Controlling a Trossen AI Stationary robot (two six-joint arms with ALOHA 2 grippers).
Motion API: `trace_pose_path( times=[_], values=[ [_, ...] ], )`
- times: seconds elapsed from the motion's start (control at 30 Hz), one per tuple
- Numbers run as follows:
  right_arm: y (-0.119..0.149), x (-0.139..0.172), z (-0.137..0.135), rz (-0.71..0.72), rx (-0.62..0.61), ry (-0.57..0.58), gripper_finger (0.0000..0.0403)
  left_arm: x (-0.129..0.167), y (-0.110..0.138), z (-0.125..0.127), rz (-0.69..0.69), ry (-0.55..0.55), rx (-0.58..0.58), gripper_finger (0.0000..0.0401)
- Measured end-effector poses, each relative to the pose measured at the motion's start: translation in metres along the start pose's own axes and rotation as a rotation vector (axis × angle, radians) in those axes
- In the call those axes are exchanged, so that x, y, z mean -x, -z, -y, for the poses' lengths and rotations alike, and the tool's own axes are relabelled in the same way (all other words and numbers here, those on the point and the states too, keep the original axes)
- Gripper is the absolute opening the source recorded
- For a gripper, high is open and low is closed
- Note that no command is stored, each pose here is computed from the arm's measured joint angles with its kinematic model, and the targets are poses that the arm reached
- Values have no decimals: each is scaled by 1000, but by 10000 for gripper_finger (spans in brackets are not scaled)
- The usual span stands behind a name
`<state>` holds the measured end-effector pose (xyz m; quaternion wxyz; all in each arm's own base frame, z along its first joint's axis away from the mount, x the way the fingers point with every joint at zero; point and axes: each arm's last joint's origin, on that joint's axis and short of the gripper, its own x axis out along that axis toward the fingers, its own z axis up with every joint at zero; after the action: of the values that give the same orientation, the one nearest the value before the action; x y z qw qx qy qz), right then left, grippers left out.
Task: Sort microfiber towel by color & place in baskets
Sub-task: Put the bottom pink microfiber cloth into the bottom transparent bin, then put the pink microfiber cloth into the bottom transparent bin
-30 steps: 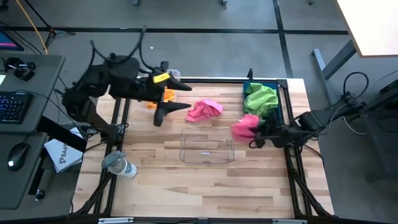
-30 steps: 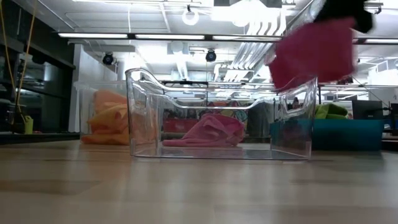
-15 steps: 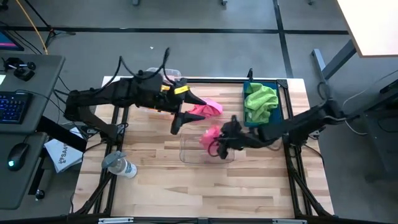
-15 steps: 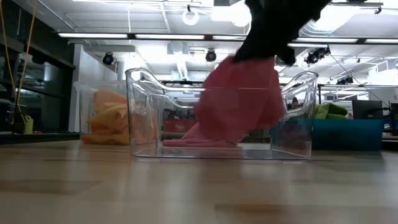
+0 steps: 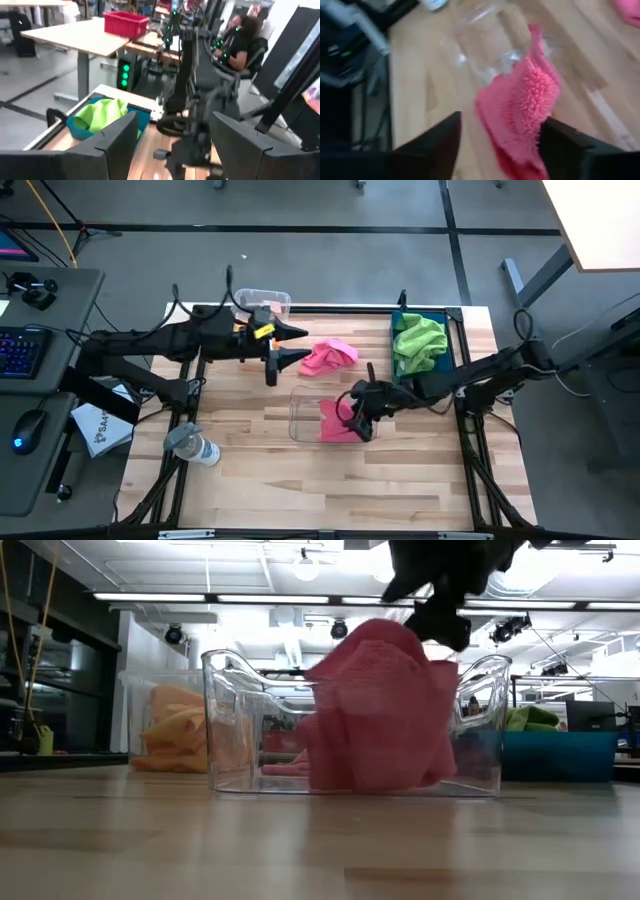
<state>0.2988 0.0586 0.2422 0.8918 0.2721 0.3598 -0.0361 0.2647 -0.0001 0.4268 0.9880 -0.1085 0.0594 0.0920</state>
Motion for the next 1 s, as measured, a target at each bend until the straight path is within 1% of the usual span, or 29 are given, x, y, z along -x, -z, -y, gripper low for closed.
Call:
trace_pose_path(
  times=[0.1, 0.17, 0.2, 0.3, 0.4, 0.47, 0.53, 0.6, 0.67, 0.73, 0.8, 0.9, 1.0],
  values=[
    [-11, 18, 1, 23, 0, -94, 284, -12, 8, -6, -62, -9, -5, 234],
    [-21, 37, 1, 95, -33, -134, 306, -22, 12, -15, -114, -44, 3, 234],
    [-25, 46, 2, 138, -40, -135, 312, -26, 13, -22, -150, -69, 14, 234],
    [-33, 70, 5, 259, -56, -100, 317, -42, 15, -43, -248, -128, 31, 234],
    [-39, 94, 8, 357, -73, -93, 319, -62, 18, -67, -355, -157, 47, 234],
    [-41, 113, 10, 440, -81, -82, 319, -80, 28, -84, -482, -169, 57, 234],
    [-42, 131, 10, 521, -82, -59, 319, -100, 43, -101, -615, -198, 51, 234],
    [-42, 145, 12, 592, -95, -32, 319, -120, 59, -115, -736, -222, 17, 234],
    [-41, 157, 13, 656, -115, -3, 319, -139, 73, -124, -824, -247, -36, 234],
    [-41, 164, 14, 698, -131, 23, 319, -158, 88, -129, -885, -268, -109, 234],
    [-40, 166, 15, 714, -138, 38, 319, -174, 104, -135, -939, -263, -159, 234],
    [-41, 165, 15, 713, -139, 46, 319, -194, 125, -142, -994, -236, -183, 234],
    [-41, 158, 15, 694, -140, 59, 319, -207, 145, -152, -1040, -228, -182, 234]
  ],
)
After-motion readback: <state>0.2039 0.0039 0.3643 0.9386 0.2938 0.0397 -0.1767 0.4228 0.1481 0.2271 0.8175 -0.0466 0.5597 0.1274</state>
